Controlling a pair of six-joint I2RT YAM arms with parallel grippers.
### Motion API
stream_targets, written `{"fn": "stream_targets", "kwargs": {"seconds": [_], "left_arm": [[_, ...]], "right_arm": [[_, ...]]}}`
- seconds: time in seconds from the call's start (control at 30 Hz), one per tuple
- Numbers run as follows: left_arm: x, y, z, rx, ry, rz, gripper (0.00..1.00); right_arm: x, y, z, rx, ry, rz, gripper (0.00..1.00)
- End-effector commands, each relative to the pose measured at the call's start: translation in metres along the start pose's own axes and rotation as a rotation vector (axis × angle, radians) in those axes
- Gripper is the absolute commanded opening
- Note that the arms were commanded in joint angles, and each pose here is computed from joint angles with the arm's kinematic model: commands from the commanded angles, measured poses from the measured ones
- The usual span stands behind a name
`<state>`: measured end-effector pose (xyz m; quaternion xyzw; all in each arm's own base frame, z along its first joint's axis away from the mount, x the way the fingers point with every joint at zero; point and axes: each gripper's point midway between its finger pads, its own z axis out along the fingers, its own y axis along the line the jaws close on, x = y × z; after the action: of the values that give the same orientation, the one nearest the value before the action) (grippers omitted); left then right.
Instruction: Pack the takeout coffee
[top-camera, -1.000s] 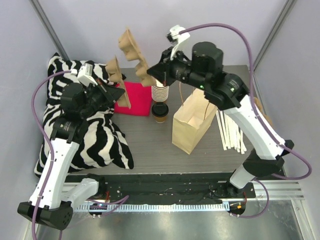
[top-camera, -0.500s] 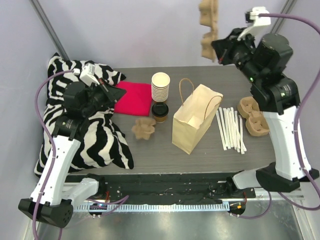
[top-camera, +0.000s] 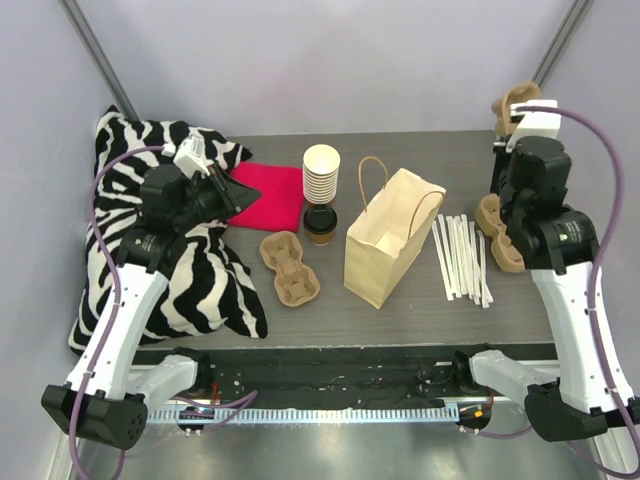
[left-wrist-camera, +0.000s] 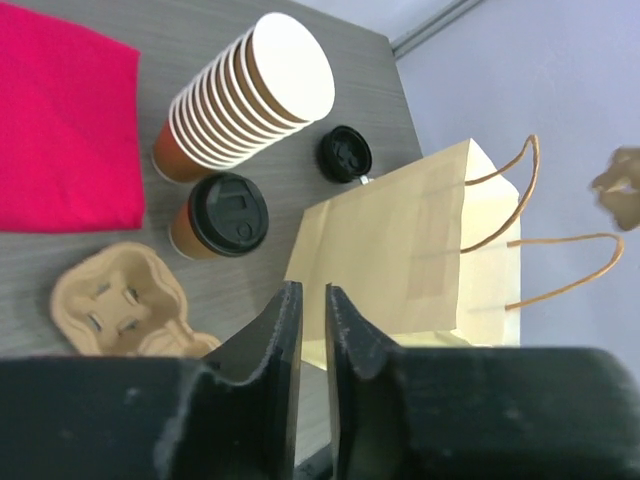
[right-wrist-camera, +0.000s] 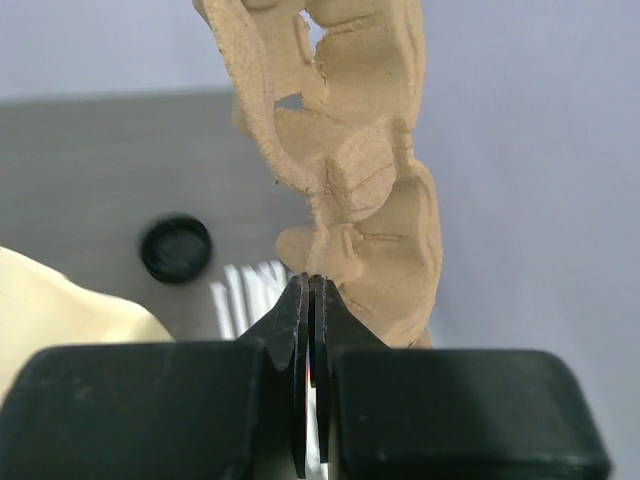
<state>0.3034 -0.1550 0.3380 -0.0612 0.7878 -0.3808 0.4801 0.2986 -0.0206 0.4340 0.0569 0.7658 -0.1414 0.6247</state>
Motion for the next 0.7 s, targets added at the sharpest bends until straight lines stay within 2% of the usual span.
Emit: {"fn": "stream_targets", "kwargs": {"seconds": [0.0,0.1,0.17,0.2,0.33,0.47,0.67], "left_arm": [[0.009,-0.003,0.007,0.048,0.052,-0.007,0.28],[0.008,-0.005,0.010,0.059,0.064,-0.011,0.39],[0.007,-0.005,0.011,0.060,0.064,0.001,0.45],[0.008,-0.004,0.011,0.060,0.071,0.003,0.46],[0.010,0.001,0.009,0.045,0.068,0.027,0.58],[0.020,0.018,0.013,0.001,0.106,-0.001,0.69],[0.032,0.040,0.016,-0.026,0.170,-0.060,0.73]], "right_arm": [[0.064,-0.031,0.014,0.145,0.195,-0.154,0.01],[0.111,-0.047,0.035,0.173,0.389,-0.151,0.01],[0.148,-0.049,0.053,0.125,0.550,-0.146,0.01],[0.155,-0.063,0.057,0.135,0.587,-0.136,0.01],[0.182,-0.060,0.078,0.032,0.662,-0.200,0.01],[0.205,-0.062,0.095,0.034,0.707,-0.244,0.01],[0.229,-0.062,0.115,0.050,0.736,-0.267,0.01]]}}
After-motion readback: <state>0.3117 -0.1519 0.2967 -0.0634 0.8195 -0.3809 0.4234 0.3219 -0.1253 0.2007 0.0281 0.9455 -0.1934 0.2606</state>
